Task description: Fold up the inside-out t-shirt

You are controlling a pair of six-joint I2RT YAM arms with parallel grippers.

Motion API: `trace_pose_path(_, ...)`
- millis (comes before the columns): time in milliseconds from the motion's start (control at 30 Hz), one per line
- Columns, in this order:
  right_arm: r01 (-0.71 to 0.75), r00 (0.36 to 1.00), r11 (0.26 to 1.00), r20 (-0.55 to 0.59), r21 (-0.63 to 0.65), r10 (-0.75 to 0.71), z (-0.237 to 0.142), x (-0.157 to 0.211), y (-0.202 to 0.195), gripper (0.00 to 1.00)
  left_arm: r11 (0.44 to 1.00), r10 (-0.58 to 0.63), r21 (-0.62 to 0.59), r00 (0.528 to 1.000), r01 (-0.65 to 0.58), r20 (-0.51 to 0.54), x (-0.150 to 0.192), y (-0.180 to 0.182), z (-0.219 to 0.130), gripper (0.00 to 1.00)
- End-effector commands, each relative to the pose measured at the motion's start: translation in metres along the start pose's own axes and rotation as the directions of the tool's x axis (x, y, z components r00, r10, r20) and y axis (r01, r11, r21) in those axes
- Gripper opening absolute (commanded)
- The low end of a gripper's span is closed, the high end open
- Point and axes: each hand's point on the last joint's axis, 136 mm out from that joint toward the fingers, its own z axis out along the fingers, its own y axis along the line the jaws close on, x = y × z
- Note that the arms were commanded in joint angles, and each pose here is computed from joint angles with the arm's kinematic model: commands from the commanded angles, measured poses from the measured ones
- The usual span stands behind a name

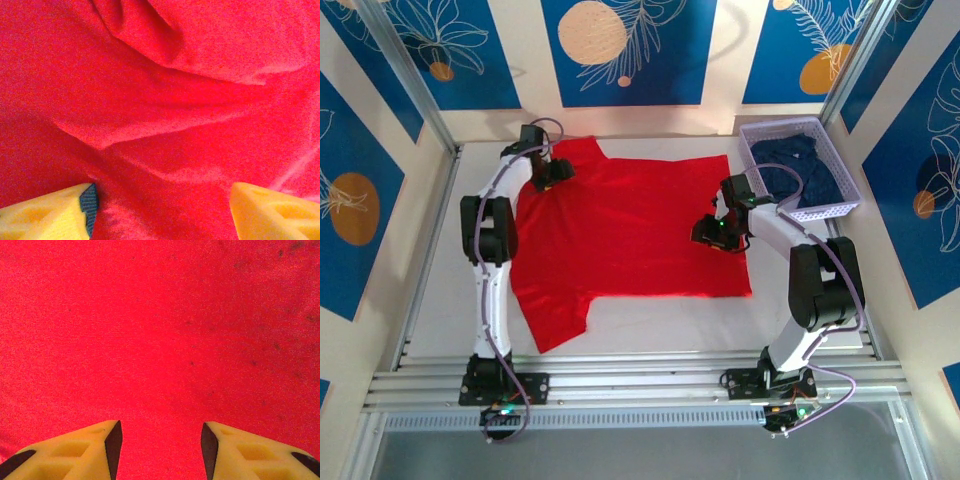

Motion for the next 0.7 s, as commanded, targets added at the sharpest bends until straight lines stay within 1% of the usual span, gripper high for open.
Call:
trace_pose_path(0, -0.014, 1.000, 1.000, -0.009, 0.014, 0.015, -0.001, 0.006, -0.006, 0.48, 0.998, 0.030, 0.054, 0.998, -0.033, 0.054, -0.013, -0.022, -0.054, 0.71)
trace_pose_path(67, -0.023, 1.000, 0.999, -0.012, 0.022, 0.023, 0.000, 0.006, -0.009, 0.48, 0.997, 0.033, 0.061, 0.996, -0.038, 0.082, -0.011, -0.025, -0.073, 0.71)
trace_pose_path(167, -0.031, 0.999, 0.999, -0.009, 0.014, 0.031, -0.001, 0.007, -0.010, 0.48, 0.996, 0.017, 0.079, 0.992, -0.027, 0.123, 0.005, -0.025, -0.099, 0.71)
trace_pose_path(267, -0.015, 1.000, 0.999, -0.015, -0.032, 0.014, -0.001, 0.012, 0.000, 0.48, 0.994, -0.021, 0.110, 0.987, 0.004, 0.158, 0.032, -0.022, -0.125, 0.71)
trace_pose_path(333, 0.024, 0.999, 0.998, -0.026, -0.059, -0.025, -0.001, 0.019, 0.012, 0.48, 0.991, -0.048, 0.132, 0.983, 0.025, 0.177, 0.056, -0.018, -0.140, 0.71)
trace_pose_path(433, 0.091, 0.996, 0.995, -0.013, -0.049, -0.092, -0.001, 0.024, 0.023, 0.48, 0.993, -0.061, 0.112, 0.980, 0.040, 0.191, 0.085, -0.004, -0.156, 0.71)
trace_pose_path(500, 0.119, 0.993, 0.991, 0.009, -0.061, -0.118, -0.002, 0.024, 0.031, 0.48, 0.997, -0.054, 0.063, 0.977, 0.042, 0.207, 0.094, 0.007, -0.165, 0.71)
trace_pose_path(567, 0.139, 0.990, 0.985, 0.036, -0.104, -0.136, -0.005, 0.023, 0.044, 0.48, 0.998, -0.050, 0.033, 0.973, 0.044, 0.223, 0.100, 0.014, -0.175, 0.71)
trace_pose_path(600, 0.146, 0.989, 0.981, 0.049, -0.128, -0.140, -0.008, 0.022, 0.050, 0.49, 0.998, -0.052, 0.034, 0.972, 0.046, 0.230, 0.105, 0.015, -0.180, 0.71)
trace_pose_path(667, 0.135, 0.990, 0.983, 0.060, -0.127, -0.128, -0.012, 0.024, 0.049, 0.49, 0.997, -0.076, 0.041, 0.968, 0.069, 0.238, 0.119, 0.019, -0.189, 0.71)
